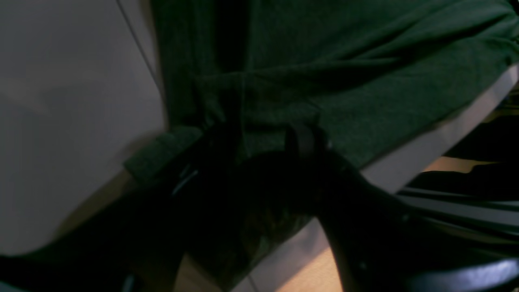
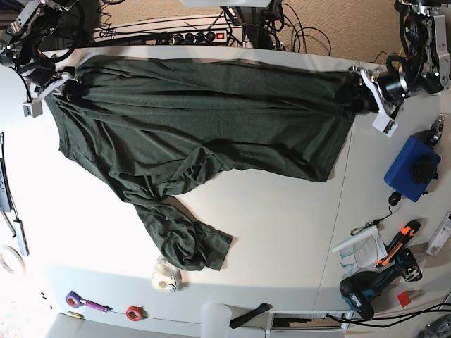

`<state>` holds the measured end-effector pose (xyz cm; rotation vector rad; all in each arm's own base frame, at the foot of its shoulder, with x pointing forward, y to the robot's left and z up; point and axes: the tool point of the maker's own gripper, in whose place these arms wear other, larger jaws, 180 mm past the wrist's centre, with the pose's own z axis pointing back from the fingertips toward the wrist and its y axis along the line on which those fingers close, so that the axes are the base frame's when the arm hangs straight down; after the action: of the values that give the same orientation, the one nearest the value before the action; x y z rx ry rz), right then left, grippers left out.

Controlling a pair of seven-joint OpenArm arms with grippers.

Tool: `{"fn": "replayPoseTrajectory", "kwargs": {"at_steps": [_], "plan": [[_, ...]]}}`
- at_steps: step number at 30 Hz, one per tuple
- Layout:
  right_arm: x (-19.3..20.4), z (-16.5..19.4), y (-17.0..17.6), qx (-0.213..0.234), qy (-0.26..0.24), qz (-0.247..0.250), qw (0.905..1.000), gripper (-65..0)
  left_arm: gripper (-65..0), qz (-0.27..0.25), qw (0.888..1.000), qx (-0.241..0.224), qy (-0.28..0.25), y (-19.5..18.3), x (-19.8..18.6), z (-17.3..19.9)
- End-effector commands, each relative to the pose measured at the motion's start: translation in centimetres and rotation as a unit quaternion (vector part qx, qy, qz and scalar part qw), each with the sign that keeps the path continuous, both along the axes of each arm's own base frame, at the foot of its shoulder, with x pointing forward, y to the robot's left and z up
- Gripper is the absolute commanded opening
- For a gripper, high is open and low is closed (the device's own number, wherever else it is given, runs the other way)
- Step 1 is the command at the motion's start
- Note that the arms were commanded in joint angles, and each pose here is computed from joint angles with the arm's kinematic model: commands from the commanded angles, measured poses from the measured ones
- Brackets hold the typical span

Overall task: Layout the t-shirt on the table in an organized manner, then fold the t-shirt properly
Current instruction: 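Regrasp the shirt corners with both grippers and pull outward, then move both grippers onto the shirt body and grasp the fabric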

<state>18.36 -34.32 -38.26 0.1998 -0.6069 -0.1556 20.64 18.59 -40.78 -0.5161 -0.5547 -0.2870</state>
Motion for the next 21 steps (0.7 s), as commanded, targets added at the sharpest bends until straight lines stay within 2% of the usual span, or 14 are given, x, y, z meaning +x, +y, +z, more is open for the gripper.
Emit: {"fn": "replayPoseTrajectory", "kwargs": {"at_steps": [1,7,16,21], "plan": [[-0.2,0.5,-1.0,-0.017,0.006,-0.002,0.9998,-41.8,-38.6,0.002,0.997,0.064,0.041,2.3,-1.0,-1.6],[1.4,3.0,-1.6,-0.006,-0.036,0.010,0.9993,-41.8,-38.6,-0.001,0.997,0.068,0.023,2.3,0.6,-0.7],[2.6,5.0,-2.8,-0.019,-0.058,0.019,0.9980,-41.8,-38.6,-0.028,0.996,0.085,0.005,1.3,1.0,1.2],[4.0,6.0,-2.6,-0.014,-0.084,0.018,0.9962,-41.8,-38.6,-0.048,0.994,0.090,-0.036,0.1,1.9,3.5]]}}
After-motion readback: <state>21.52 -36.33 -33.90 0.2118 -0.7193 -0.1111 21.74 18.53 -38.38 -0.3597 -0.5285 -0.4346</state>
